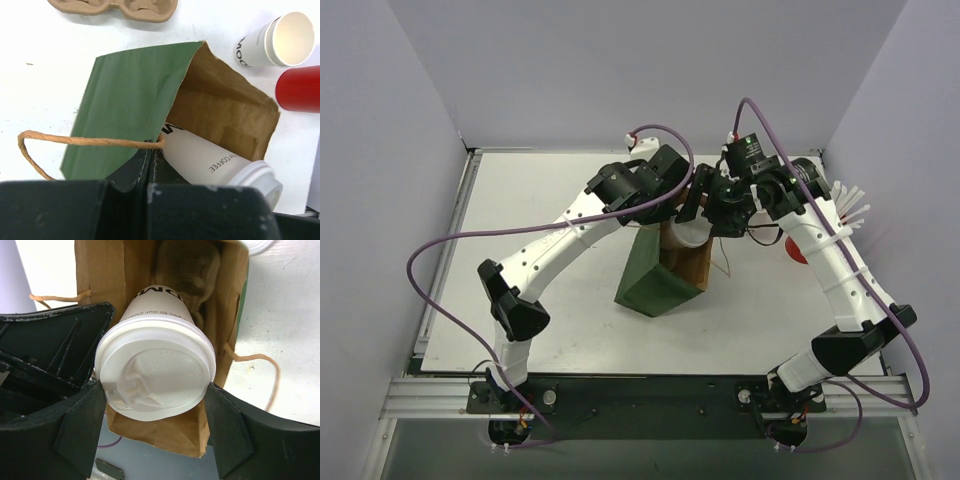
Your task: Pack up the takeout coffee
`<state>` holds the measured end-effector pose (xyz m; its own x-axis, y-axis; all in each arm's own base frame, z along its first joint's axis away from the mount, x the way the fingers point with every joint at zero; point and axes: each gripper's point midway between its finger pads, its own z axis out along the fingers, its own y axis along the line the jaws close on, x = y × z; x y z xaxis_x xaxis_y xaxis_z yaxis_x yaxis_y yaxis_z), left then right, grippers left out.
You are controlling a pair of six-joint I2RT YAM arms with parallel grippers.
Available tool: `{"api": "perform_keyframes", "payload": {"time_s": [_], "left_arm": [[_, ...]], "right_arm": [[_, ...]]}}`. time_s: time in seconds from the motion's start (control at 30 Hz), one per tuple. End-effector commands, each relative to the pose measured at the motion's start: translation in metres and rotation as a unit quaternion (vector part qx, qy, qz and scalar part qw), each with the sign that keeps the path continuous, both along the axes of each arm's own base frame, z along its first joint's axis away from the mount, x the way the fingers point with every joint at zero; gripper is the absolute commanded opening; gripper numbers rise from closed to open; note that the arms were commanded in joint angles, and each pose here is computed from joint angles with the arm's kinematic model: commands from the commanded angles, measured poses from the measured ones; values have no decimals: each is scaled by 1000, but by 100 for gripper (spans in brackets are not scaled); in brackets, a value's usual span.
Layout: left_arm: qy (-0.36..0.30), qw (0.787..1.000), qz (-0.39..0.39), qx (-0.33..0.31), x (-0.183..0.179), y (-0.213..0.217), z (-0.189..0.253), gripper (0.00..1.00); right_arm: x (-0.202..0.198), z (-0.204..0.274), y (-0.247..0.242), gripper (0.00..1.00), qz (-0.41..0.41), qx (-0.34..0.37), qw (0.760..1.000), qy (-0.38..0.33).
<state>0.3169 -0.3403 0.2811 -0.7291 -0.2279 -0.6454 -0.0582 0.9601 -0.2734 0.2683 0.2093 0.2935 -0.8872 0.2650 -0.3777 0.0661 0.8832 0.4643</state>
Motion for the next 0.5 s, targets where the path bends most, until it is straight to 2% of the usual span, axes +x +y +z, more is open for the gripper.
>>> {"api": "perform_keyframes", "payload": {"time_s": [0.0, 0.17, 0.3, 0.47], "left_arm": [[-39, 993, 45, -107, 2, -2, 51, 0], [-36, 988, 85, -125, 2, 7, 48, 0], [-16, 983, 130, -131, -3, 17, 26, 0], [-6, 978, 150, -146, -8, 26, 11, 0]], "right_arm": [[2, 10, 0, 50, 15, -9, 1000, -2], [0, 5, -1, 49, 29, -29, 999, 12], [-4, -5, -7, 48, 38, -63, 997, 22], [-14, -21, -7, 48, 57, -103, 992, 37]]}}
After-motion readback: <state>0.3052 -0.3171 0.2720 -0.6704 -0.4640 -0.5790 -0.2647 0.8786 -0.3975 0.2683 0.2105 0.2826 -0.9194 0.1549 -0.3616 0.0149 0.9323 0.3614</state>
